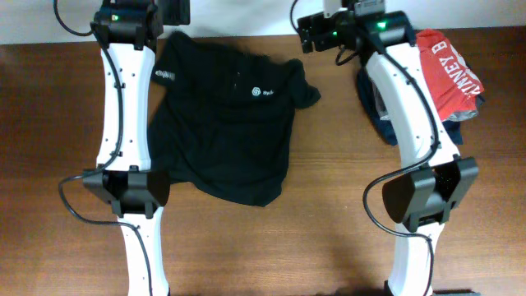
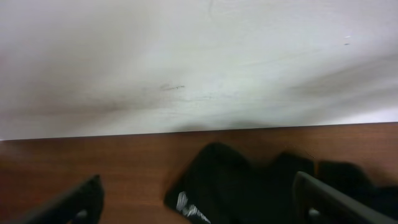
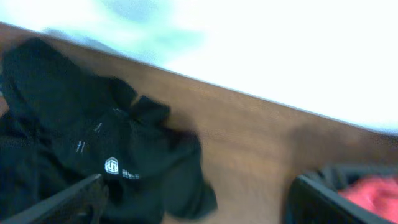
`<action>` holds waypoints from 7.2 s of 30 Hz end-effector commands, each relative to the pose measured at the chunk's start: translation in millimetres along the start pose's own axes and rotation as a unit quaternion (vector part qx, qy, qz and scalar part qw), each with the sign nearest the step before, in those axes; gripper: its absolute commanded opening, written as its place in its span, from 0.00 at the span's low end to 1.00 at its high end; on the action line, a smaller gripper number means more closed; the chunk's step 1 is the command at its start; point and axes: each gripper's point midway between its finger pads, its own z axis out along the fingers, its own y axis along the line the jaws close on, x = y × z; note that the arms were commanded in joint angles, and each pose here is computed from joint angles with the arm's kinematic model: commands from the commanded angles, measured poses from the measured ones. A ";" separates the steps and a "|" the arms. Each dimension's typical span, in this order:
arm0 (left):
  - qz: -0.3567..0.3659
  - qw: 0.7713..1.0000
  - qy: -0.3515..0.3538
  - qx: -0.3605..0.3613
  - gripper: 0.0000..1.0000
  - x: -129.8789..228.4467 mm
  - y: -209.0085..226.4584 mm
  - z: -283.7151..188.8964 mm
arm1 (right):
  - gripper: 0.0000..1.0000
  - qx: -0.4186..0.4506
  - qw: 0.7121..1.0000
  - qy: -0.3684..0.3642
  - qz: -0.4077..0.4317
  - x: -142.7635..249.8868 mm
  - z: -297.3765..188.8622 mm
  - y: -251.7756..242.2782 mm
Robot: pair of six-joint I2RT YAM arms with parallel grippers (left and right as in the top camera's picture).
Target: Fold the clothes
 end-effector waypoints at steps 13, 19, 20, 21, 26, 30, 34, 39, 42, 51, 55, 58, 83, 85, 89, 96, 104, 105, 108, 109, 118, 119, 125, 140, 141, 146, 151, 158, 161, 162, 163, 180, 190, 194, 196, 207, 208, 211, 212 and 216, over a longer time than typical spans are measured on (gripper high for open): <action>0.009 0.968 0.170 0.185 0.99 72.2 -49.7 -89.4 | 0.99 -0.106 0.990 0.087 0.026 36.6 -70.9 43.9; 0.112 0.928 0.261 0.242 0.97 126.3 -123.7 -106.9 | 0.99 -0.063 0.994 0.075 0.039 32.2 -65.5 10.4; 0.123 0.925 0.268 0.241 0.94 131.5 -131.6 -107.1 | 0.99 -0.059 0.995 0.073 0.043 32.0 -64.1 4.4; 0.136 0.920 0.276 0.242 0.93 137.8 -141.5 -107.7 | 0.99 -0.055 0.995 0.071 0.047 31.7 -62.3 -1.6; 0.199 0.896 0.325 0.227 0.83 177.2 -175.9 -109.4 | 0.99 -0.040 0.995 0.058 0.066 28.8 -54.3 -30.0; 0.232 0.870 0.380 0.213 0.82 216.9 -189.6 -109.4 | 0.99 -0.047 0.995 0.044 0.075 24.4 -42.2 -42.2; 0.243 0.845 0.428 0.208 0.81 249.4 -194.7 -110.7 | 0.99 -0.046 0.995 0.047 0.078 27.9 -25.8 -48.4; 0.255 0.817 0.460 0.238 0.81 275.9 -218.1 -126.5 | 0.99 -0.042 0.993 0.061 0.087 38.9 -7.2 -59.5; 0.283 0.804 0.466 0.238 0.81 288.8 -231.2 -136.7 | 0.99 -0.040 0.993 0.067 0.094 44.9 1.7 -67.5; 0.328 0.759 0.527 0.199 0.77 347.8 -243.7 -161.3 | 0.99 -0.049 0.993 0.067 0.086 51.1 26.3 -74.4; 0.325 0.776 0.515 0.167 0.77 347.3 -244.4 -155.3 | 0.99 -0.058 0.992 0.072 0.088 55.6 35.4 -71.5; 0.301 0.790 0.510 0.157 0.77 346.8 -248.8 -150.3 | 0.99 -0.076 0.990 0.072 0.090 57.3 41.4 -66.4; 0.240 0.814 0.520 0.095 0.14 416.8 -253.6 -115.7 | 1.00 -0.106 0.989 0.056 0.084 48.5 45.6 -50.3; 0.241 0.817 0.516 0.086 0.01 415.7 -251.1 -113.5 | 1.00 -0.107 0.989 0.056 0.081 47.7 46.1 -47.1; 0.244 0.820 0.513 0.072 0.01 414.3 -245.9 -111.6 | 0.96 -0.112 0.989 0.055 0.077 47.3 51.0 -40.9; 0.235 0.821 0.516 0.064 0.01 413.8 -244.0 -112.9 | 0.96 -0.132 0.984 0.076 0.093 67.4 90.5 -29.0; 0.239 0.819 0.518 0.060 0.01 413.8 -241.4 -113.7 | 0.95 -0.157 0.972 0.113 0.136 99.7 126.7 -23.2; 0.239 0.820 0.518 0.060 0.01 413.8 -241.4 -113.6 | 0.95 -0.167 0.969 0.119 0.141 104.2 130.1 -19.2; 0.239 0.820 0.518 0.060 0.01 413.8 -241.4 -113.6 | 0.93 -0.188 0.961 0.134 0.150 115.5 139.6 -7.0; 0.239 0.820 0.517 0.060 0.01 413.7 -241.4 -113.6 | 0.92 -0.191 0.960 0.140 0.151 119.8 142.8 -4.6; 0.240 0.820 0.516 0.057 0.01 413.3 -240.4 -113.1 | 0.89 -0.188 0.949 0.204 0.148 160.4 162.1 21.7; 0.241 0.820 0.516 0.057 0.01 413.3 -240.3 -113.1 | 0.89 -0.185 0.949 0.210 0.148 165.6 165.8 22.3; 0.241 0.820 0.516 0.057 0.01 413.3 -240.3 -113.1 | 0.86 -0.152 0.951 0.229 0.142 183.1 177.1 14.2; 0.173 0.873 0.448 0.085 0.01 334.1 -232.2 -113.8 | 0.04 -0.127 0.953 0.214 0.172 147.6 130.6 -29.9; 0.159 0.884 0.432 0.088 0.01 316.6 -227.1 -115.5 | 0.04 -0.128 0.956 0.204 0.170 136.6 120.3 -32.7; 0.101 0.932 0.341 0.063 0.01 234.2 -175.9 -129.8 | 0.04 -0.128 0.969 0.156 0.142 81.0 51.3 -38.8; 0.031 0.968 0.250 0.018 0.01 168.9 -103.5 -156.5 | 0.04 -0.103 0.980 0.118 0.121 47.7 -23.6 -37.5; -0.084 0.991 0.082 -0.057 0.01 88.3 1.9 -210.7 | 0.04 -0.071 0.992 0.039 0.098 12.1 -135.5 -30.0; -0.109 0.991 0.024 -0.075 0.01 65.4 31.6 -232.3 | 0.04 -0.047 0.995 -0.012 0.085 -3.2 -188.2 -27.4; -0.116 0.990 0.007 -0.082 0.01 59.3 40.4 -239.2 | 0.04 -0.037 0.996 -0.031 0.079 -7.2 -207.5 -26.8; -0.126 0.988 -0.009 -0.091 0.01 54.0 49.4 -246.2 | 0.04 -0.025 0.996 -0.046 0.076 -9.9 -224.0 -26.9; -0.143 0.969 -0.156 -0.131 0.01 25.4 108.0 -362.5 | 0.04 0.080 0.974 -0.198 0.069 33.7 -442.3 -1.6; -0.146 0.967 -0.161 -0.130 0.01 61.5 121.5 -419.7 | 0.04 0.008 0.982 -0.169 0.078 77.1 -454.5 33.8; -0.149 0.975 -0.101 -0.134 0.01 88.8 118.4 -407.8 | 0.04 -0.020 0.988 -0.126 0.086 87.4 -433.1 39.8; -0.148 0.977 -0.070 -0.137 0.01 99.3 115.8 -397.2 | 0.04 -0.028 0.991 -0.092 0.094 93.4 -414.2 38.3; -0.118 0.974 0.103 -0.162 0.01 142.5 90.8 -295.3 | 0.04 -0.046 0.984 0.116 0.131 128.4 -273.2 14.3; -0.116 0.973 0.116 -0.165 0.01 145.6 87.8 -283.2 | 0.04 -0.048 0.983 0.125 0.129 128.6 -261.1 12.7; -0.103 0.969 0.149 -0.170 0.01 153.2 78.6 -244.9 | 0.04 -0.056 0.980 0.147 0.123 128.4 -221.5 10.0; -0.097 0.967 0.161 -0.172 0.01 156.3 73.6 -224.7 | 0.04 -0.062 0.978 0.160 0.118 128.3 -199.6 10.5; -0.091 0.965 0.175 -0.174 0.01 161.5 60.7 -168.3 | 0.04 -0.074 0.976 0.177 0.107 122.8 -140.2 12.5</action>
